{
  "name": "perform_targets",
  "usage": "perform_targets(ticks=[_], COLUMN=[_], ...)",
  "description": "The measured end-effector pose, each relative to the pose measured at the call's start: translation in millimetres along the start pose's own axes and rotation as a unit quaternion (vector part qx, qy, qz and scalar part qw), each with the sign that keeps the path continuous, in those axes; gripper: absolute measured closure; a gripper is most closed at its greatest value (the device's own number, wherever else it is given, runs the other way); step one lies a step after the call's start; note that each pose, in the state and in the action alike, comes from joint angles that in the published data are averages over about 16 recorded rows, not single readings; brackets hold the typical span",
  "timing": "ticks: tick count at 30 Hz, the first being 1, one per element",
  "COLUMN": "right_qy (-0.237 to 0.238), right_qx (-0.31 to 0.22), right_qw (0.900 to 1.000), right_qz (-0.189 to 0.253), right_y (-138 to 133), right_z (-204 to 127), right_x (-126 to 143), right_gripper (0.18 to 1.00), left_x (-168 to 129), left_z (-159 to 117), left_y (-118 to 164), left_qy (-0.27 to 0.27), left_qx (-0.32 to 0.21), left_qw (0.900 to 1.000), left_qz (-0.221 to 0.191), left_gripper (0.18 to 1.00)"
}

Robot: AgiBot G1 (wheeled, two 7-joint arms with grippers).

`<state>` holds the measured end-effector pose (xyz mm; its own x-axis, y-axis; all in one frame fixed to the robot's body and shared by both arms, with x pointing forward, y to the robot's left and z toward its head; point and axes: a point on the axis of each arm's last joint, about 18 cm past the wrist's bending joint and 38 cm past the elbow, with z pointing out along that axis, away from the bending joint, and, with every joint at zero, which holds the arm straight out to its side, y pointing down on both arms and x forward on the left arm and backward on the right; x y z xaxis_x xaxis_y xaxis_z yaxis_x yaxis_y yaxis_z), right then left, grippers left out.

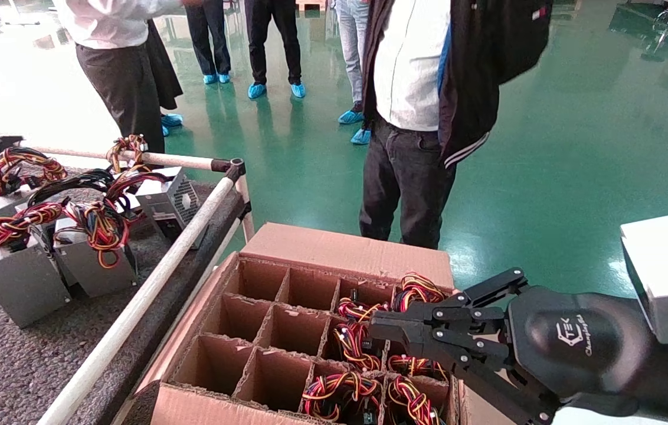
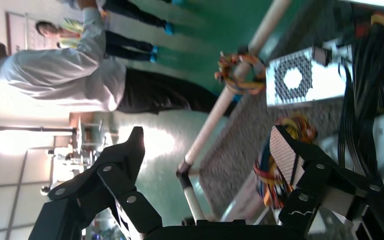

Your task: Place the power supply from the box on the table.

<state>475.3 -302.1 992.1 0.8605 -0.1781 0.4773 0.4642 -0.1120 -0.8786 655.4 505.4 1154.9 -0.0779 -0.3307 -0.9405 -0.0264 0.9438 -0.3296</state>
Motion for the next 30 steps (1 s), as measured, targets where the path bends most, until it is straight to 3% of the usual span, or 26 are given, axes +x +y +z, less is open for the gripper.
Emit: perform_targets(ticks=[8,20,30], right_qy=[0.000,0.000,0.000], right_qx=[0.000,0.000,0.000], right_qw=[1.000,1.000,1.000], right_qz=[0.000,0.000,0.000], right_y=[0,0,0], right_z=[0,0,0], right_x=[0,0,0], right_gripper=[0.986,0.986,0.986], left_x=[0,23,47], left_z=[2,10,3], left_y=[-18,-43,-57], left_qy=[-0.004,0.020,0.064], left_qx=[0.041,0.120,0.187], left_qw=[0.9991,0.9918,0.9783], left_qz=[-0.009,-0.040,-0.062], left_gripper=[0.290,0.195,0.190])
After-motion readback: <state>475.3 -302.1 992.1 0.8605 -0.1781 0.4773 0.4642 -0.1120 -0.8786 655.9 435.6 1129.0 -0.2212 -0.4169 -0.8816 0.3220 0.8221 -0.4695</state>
